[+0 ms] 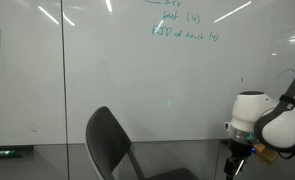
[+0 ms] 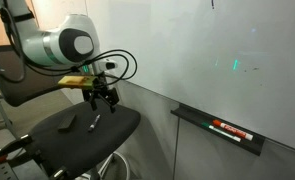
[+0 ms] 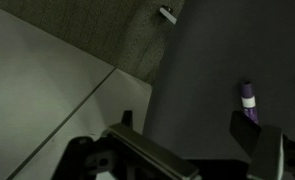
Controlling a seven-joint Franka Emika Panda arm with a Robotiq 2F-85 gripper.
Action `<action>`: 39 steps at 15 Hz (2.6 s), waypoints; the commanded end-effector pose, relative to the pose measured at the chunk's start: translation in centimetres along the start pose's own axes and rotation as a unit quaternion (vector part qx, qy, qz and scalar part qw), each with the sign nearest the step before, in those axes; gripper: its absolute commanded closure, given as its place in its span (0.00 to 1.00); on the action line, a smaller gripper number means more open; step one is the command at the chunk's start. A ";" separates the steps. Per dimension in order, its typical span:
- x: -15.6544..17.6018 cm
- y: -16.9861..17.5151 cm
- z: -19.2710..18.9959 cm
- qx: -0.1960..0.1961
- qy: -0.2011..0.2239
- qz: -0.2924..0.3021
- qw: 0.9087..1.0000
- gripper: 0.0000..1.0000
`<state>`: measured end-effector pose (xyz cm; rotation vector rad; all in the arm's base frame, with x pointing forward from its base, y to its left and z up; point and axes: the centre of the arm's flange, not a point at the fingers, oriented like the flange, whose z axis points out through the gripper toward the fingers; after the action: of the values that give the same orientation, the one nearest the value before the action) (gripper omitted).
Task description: Use the black marker from the seat of the chair to write on the whiteboard then place the marker back on the chair.
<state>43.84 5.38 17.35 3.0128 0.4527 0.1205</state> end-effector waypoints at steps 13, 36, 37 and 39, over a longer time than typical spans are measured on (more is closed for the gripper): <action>6.8 -9.8 12.9 0.062 -0.042 -0.023 0.997 0.00; 5.5 -13.8 13.2 0.040 0.001 -0.166 0.985 0.88; 5.5 -13.6 13.0 0.038 -0.001 -0.166 0.985 0.88; 5.4 -13.1 12.2 0.037 -0.014 -0.159 0.986 0.88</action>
<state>46.59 19.18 2.92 2.9795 0.9381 0.0492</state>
